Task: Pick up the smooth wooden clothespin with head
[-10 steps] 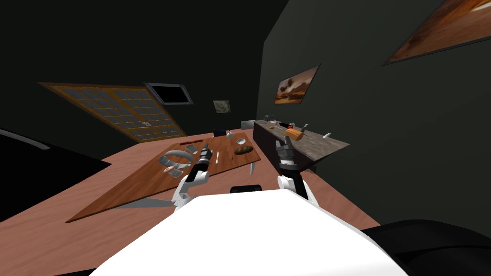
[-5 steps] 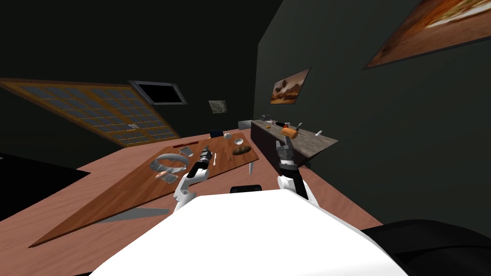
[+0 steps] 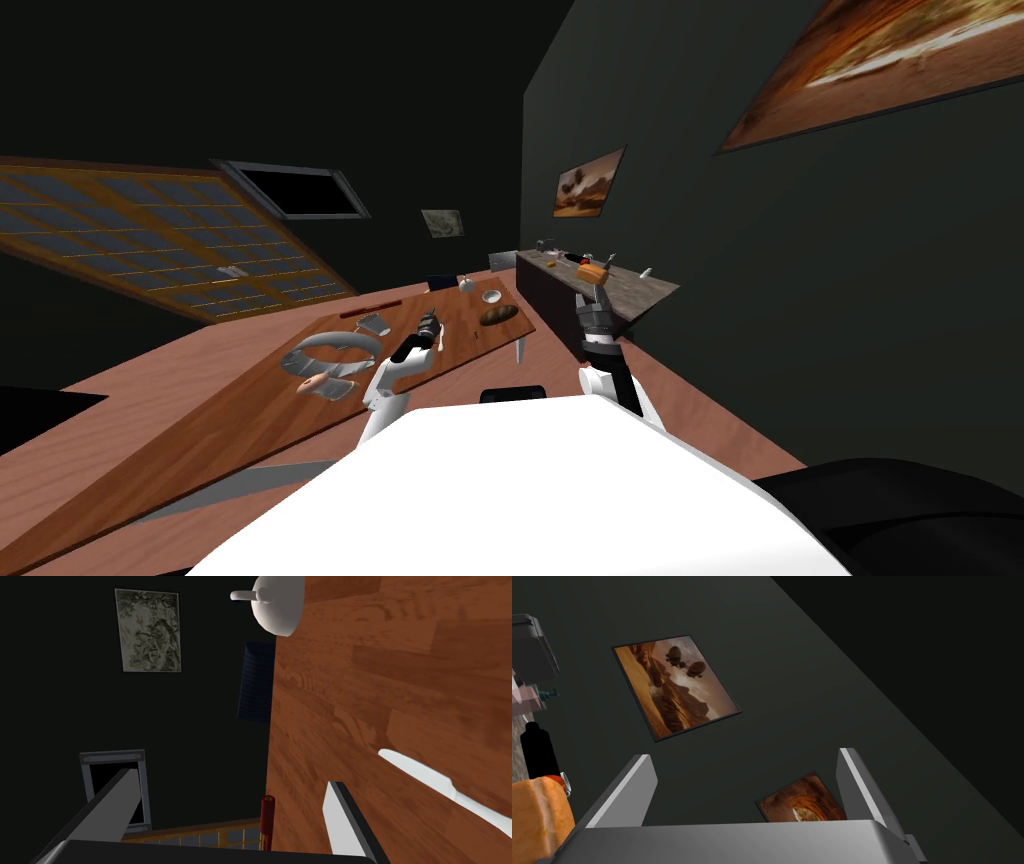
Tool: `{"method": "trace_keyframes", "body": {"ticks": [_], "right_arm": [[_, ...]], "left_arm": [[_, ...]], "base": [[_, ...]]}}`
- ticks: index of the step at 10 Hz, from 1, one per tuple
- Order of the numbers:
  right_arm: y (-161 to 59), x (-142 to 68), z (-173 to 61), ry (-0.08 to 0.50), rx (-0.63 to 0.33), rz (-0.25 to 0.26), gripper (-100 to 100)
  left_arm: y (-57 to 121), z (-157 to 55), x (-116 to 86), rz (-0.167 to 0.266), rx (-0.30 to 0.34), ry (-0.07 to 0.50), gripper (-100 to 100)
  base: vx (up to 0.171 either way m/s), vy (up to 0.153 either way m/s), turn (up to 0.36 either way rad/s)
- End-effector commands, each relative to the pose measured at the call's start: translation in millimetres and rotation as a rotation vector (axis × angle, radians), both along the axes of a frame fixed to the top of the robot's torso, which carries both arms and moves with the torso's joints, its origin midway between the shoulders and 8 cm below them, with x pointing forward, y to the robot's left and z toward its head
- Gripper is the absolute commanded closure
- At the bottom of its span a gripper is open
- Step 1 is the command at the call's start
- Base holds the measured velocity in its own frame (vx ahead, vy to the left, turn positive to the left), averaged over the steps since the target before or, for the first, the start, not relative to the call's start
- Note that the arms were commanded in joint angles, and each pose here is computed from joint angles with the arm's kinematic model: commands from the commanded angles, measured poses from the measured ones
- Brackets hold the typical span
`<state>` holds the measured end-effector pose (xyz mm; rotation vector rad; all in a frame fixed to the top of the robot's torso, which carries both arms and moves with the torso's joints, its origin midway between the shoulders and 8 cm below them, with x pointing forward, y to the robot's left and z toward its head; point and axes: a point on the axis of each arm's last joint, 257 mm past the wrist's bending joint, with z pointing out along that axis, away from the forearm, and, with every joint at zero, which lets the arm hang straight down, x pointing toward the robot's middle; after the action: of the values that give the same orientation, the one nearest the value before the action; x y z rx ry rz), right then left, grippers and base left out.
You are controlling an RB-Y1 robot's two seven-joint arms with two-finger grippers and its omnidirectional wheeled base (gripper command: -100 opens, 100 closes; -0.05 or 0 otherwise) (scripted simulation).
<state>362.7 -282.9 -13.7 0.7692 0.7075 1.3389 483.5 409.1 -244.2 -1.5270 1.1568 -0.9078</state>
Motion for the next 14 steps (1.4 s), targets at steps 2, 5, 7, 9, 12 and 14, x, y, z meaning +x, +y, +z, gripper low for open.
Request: {"method": "trace_keyframes", "body": {"ticks": [2, 5, 7, 9, 12, 14], "right_arm": [[0.0, 0.0, 0.0, 0.000, 0.000, 0.000, 0], [0.0, 0.0, 0.0, 0.000, 0.000, 0.000, 0], [0.0, 0.0, 0.0, 0.000, 0.000, 0.000, 0], [0.0, 0.0, 0.0, 0.000, 0.000, 0.000, 0], [0.0, 0.0, 0.0, 0.000, 0.000, 0.000, 0], [0.0, 0.0, 0.0, 0.000, 0.000, 0.000, 0]], "left_arm": [[10.9, -20.2, 1.7, 0.024, -0.028, 0.074, -100], [19.9, -43.5, -1.3, 0.047, -0.061, 0.161, -100], [27.8, -58.0, -1.9, 0.065, -0.088, 0.215, -100], [27.3, -66.6, -6.6, 0.069, -0.098, 0.251, -100], [39.4, -91.6, -10.1, 0.101, -0.155, 0.353, -100], [38.4, -100.8, -16.3, 0.105, -0.166, 0.391, -100]], "base": [[0.000, 0.005, -0.073], [0.001, 0.013, -0.144], [0.000, 0.007, -0.083], [0.000, 0.010, -0.055], [-0.001, 0.009, -0.165], [-0.001, 0.011, -0.038]]}}
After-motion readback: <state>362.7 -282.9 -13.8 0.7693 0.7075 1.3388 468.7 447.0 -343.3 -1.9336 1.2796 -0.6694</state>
